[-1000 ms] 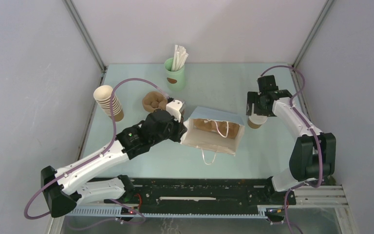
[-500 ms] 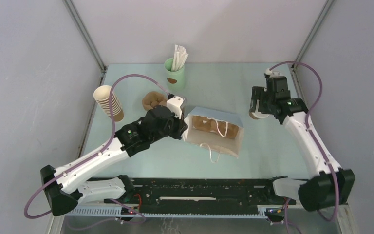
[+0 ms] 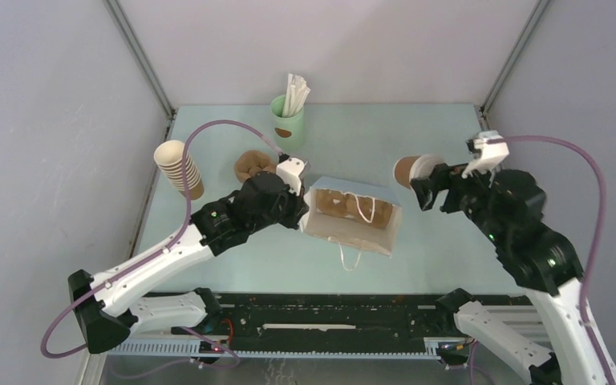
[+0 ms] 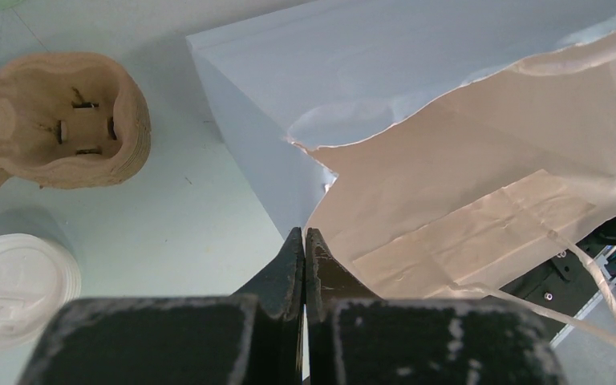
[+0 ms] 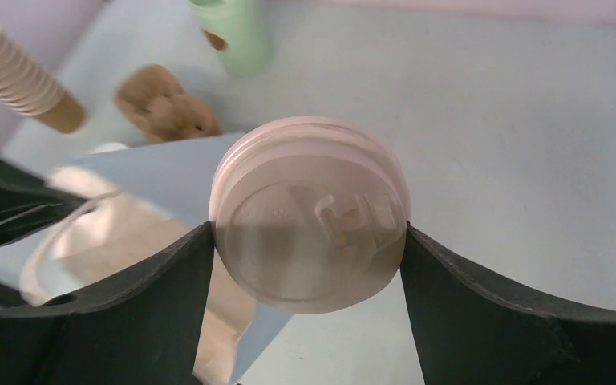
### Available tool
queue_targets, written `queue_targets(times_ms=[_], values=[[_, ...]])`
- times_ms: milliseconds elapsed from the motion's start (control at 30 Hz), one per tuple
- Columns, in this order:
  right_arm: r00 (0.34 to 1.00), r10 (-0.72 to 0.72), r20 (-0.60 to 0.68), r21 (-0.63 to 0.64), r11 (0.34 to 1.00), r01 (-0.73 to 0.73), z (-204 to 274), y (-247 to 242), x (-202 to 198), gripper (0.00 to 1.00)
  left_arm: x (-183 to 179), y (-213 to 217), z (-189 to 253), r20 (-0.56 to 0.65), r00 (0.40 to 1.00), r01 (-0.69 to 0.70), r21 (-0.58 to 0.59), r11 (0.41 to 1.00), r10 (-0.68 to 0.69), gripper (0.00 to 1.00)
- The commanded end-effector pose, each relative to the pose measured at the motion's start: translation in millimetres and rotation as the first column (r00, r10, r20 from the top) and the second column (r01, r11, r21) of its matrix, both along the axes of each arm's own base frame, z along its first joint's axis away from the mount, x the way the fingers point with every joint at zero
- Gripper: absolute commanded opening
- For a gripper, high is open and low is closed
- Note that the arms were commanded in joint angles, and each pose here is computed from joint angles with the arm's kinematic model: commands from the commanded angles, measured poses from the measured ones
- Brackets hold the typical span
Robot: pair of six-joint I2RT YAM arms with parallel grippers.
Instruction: Pack the takeout coffee
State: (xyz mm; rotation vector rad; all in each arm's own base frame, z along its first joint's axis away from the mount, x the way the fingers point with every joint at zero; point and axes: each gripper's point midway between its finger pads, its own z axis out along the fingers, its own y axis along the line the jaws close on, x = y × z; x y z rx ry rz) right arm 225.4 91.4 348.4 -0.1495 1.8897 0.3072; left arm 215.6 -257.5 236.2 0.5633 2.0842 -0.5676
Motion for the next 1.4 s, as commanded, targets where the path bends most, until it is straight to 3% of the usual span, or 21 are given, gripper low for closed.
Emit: queue_targets(times_ms=[0, 267, 500, 633, 867, 1033, 1367], values=[[0.972, 0.209, 0.109, 0.101, 0.97, -0.22, 41.6, 23.8, -44.5, 0.8, 5.8, -6.6, 27.0, 0.052, 0.999, 0.018, -0.037, 0.999, -0.016, 0.0], [0.803, 0.538, 0.257, 0.183, 0.789, -0.587, 93.0, 60.8, -119.5, 0.79, 5.8, -4.5, 25.2, 0.027, 1.0, -0.002, -0.028, 1.0, 0.002, 0.0], [0.692, 0.687, 0.222, 0.239, 0.65, -0.721, 93.7, 87.5, -136.7, 0.78, 4.9, -1.4, 28.3, 0.029, 0.999, -0.023, -0.049, 0.999, 0.024, 0.0], [0.689, 0.699, 0.191, 0.245, 0.646, -0.723, 86.1, 94.3, -130.5, 0.76, 4.2, -1.0, 27.1, 0.025, 0.999, -0.03, -0.06, 0.998, 0.031, 0.0], [0.721, 0.681, 0.131, 0.163, 0.702, -0.693, 68.6, 115.9, -109.7, 0.75, 3.6, 1.6, 28.0, 0.027, 0.999, -0.04, -0.069, 0.997, 0.042, 0.0], [0.767, 0.637, 0.08, -0.037, 0.77, -0.636, 51.2, 133.4, -96.7, 0.76, 3.0, 1.4, 29.4, 0.028, 0.999, -0.037, -0.073, 0.997, 0.039, 0.0], [0.785, 0.619, 0.026, -0.385, 0.731, -0.563, 28.7, 169.7, -80.9, 0.77, 2.9, 2.1, 25.2, 0.029, 0.999, -0.037, -0.07, 0.997, 0.039, 0.0]])
